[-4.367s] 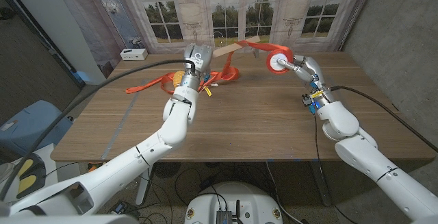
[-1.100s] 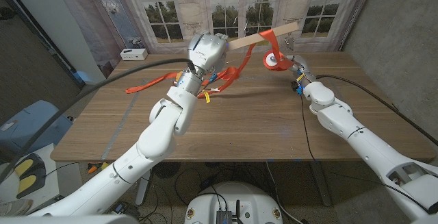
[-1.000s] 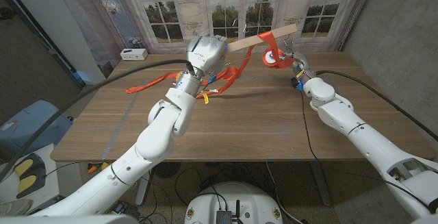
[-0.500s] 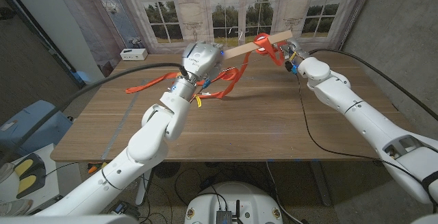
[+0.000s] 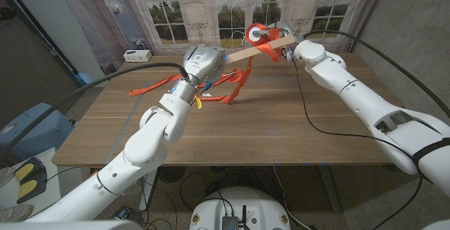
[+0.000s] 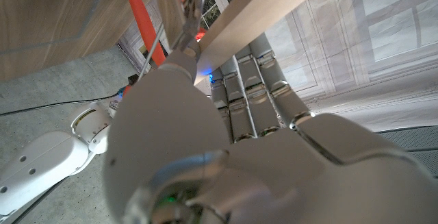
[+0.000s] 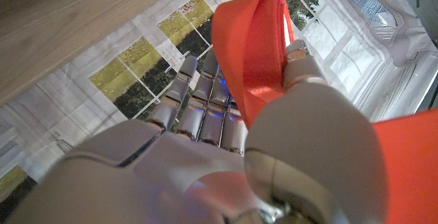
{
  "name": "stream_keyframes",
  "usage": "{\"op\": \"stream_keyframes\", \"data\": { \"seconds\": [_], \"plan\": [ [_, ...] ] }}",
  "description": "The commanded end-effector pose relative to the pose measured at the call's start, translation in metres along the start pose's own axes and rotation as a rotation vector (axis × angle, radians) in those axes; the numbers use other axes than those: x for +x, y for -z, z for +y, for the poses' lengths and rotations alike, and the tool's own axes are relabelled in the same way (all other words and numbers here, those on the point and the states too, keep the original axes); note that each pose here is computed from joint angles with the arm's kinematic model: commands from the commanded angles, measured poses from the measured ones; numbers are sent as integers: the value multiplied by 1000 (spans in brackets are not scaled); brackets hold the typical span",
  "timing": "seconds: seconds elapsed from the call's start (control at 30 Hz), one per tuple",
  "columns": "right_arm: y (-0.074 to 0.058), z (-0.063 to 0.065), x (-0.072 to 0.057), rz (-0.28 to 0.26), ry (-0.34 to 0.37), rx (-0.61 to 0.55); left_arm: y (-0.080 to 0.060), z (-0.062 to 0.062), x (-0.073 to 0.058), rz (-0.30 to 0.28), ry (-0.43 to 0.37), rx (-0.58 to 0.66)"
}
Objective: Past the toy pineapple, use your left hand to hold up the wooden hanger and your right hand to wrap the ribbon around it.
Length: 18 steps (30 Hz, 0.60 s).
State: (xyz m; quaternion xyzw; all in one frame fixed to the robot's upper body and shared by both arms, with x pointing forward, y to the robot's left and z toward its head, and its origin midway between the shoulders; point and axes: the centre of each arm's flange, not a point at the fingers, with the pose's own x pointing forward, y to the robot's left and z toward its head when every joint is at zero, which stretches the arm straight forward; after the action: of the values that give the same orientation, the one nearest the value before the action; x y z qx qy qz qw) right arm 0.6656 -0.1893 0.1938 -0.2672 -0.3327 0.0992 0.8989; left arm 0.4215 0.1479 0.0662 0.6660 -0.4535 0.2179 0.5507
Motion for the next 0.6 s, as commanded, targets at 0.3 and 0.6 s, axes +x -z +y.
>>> {"op": "stream_keyframes", "data": {
  "seconds": [0.3, 0.6],
  "plan": [
    [-49, 1, 39, -73, -53, -90, 0, 2, 3, 13, 118, 31],
    [-57, -14, 46, -74, 27, -106, -3, 2, -6, 47, 25, 101]
  ]
}}
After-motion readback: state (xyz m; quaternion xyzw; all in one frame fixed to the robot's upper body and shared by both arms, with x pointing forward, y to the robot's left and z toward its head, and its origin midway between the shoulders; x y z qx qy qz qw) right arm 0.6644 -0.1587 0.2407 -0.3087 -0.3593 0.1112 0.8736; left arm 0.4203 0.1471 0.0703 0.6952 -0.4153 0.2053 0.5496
